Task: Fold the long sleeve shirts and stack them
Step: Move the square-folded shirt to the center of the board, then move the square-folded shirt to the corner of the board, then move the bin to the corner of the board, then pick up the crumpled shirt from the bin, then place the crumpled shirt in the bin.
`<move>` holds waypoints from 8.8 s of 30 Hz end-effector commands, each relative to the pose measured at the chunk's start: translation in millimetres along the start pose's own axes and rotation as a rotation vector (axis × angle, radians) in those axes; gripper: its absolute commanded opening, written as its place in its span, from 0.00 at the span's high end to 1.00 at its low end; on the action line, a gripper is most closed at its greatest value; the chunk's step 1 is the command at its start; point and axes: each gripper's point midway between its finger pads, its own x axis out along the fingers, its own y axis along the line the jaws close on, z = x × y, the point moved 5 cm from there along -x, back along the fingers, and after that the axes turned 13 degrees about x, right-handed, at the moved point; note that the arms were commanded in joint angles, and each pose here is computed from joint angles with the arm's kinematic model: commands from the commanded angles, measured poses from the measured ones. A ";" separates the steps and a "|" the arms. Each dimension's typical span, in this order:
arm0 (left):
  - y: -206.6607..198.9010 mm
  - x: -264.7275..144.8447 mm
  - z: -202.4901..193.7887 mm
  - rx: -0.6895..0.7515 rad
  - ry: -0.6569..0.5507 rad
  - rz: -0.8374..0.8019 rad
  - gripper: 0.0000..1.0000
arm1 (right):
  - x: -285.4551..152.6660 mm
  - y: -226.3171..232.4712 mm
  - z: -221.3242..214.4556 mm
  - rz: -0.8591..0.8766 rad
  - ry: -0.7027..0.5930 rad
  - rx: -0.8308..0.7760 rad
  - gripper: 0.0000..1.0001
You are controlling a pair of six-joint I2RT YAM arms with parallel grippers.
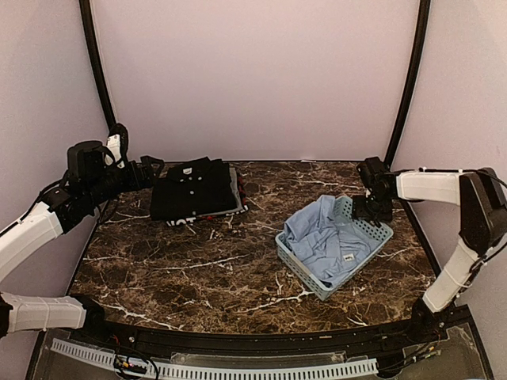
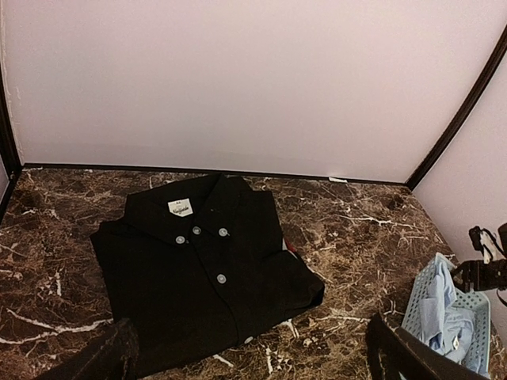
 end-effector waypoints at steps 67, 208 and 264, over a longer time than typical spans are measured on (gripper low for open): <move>-119.0 316.3 -139.6 0.401 0.580 0.251 0.01 | -2.9 -6.1 78.0 0.091 -0.115 -0.065 0.29; -17.7 146.2 -62.6 0.259 0.385 0.088 0.03 | -42.8 12.6 50.0 0.237 -0.068 -0.138 0.72; -113.5 44.3 -97.7 0.226 0.231 -0.351 0.01 | -100.7 186.7 -7.0 0.904 0.138 -0.351 0.47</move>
